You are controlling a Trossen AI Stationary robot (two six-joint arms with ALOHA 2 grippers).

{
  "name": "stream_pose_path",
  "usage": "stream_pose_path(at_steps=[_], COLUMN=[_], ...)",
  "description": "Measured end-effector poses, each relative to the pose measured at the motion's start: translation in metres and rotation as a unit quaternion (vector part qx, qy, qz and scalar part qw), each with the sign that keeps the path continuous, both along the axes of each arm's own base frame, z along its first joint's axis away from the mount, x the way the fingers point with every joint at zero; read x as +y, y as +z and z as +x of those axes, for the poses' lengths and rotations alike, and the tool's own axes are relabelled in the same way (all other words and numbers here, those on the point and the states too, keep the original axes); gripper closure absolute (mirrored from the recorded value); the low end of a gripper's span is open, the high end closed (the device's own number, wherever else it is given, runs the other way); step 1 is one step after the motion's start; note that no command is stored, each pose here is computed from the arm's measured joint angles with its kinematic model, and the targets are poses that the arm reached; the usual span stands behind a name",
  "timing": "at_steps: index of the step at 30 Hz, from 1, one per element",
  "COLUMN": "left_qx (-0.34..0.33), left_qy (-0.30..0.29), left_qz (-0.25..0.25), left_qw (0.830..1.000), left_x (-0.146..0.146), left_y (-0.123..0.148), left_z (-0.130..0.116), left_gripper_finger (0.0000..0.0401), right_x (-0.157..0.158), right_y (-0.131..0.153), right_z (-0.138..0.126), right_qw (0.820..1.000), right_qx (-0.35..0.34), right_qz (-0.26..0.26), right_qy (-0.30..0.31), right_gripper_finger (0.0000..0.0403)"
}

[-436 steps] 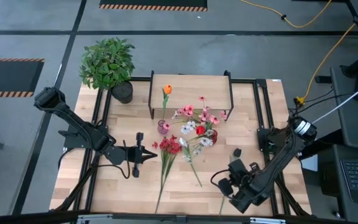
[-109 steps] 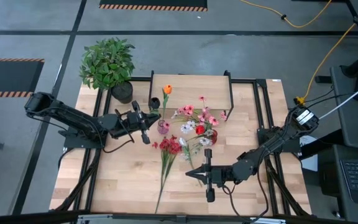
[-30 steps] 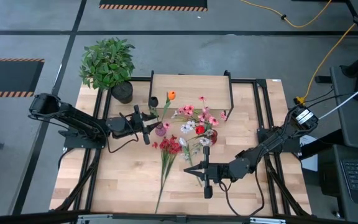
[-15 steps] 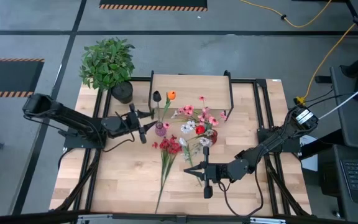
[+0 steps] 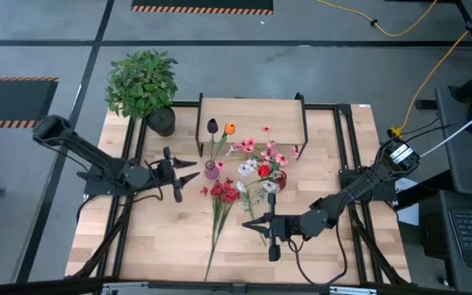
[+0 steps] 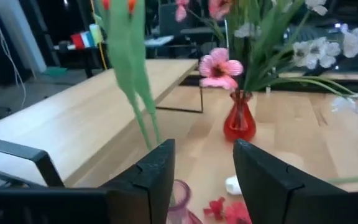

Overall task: Pick and place flowers into a vace then onto a shelf
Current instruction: Put the red flowers into the purple vase

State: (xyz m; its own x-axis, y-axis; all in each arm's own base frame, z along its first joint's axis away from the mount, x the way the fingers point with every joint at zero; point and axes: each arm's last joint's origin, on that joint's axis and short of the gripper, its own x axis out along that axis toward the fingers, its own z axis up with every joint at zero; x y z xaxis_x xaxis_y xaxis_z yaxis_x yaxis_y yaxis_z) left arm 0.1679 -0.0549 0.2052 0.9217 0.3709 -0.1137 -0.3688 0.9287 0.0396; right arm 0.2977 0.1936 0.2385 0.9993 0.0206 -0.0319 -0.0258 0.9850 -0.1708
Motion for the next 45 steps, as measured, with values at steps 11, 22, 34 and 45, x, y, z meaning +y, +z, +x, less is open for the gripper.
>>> stream_pose_path(at_steps=[11,22,34,45], left_qx=[0.117,0.276,0.367,0.384], left_qy=[-0.001,0.036,0.071,0.108], left_qz=[-0.054,-0.113,-0.177,-0.224], left_qw=[0.992,0.954,0.911,0.889], left_x=[-0.047,-0.103,-0.140,-0.140], left_y=[0.014,0.019,0.018,-0.008], left_z=[0.024,0.078,0.124,0.139], left_gripper_finger=[0.0255,0.0262,0.0262,0.0262], right_x=[0.011,0.022,0.035,0.051], right_y=[0.015,0.003,-0.014,-0.018], right_z=[-0.021,-0.040,-0.050,-0.063], right_qw=[0.999,0.995,0.991,0.990], right_qx=[0.011,0.092,0.129,0.127], right_qz=[0.002,0.034,0.043,0.061], right_qy=[0.031,0.020,0.011,0.017], right_gripper_finger=[0.0400,0.0400,0.0399,0.0399])
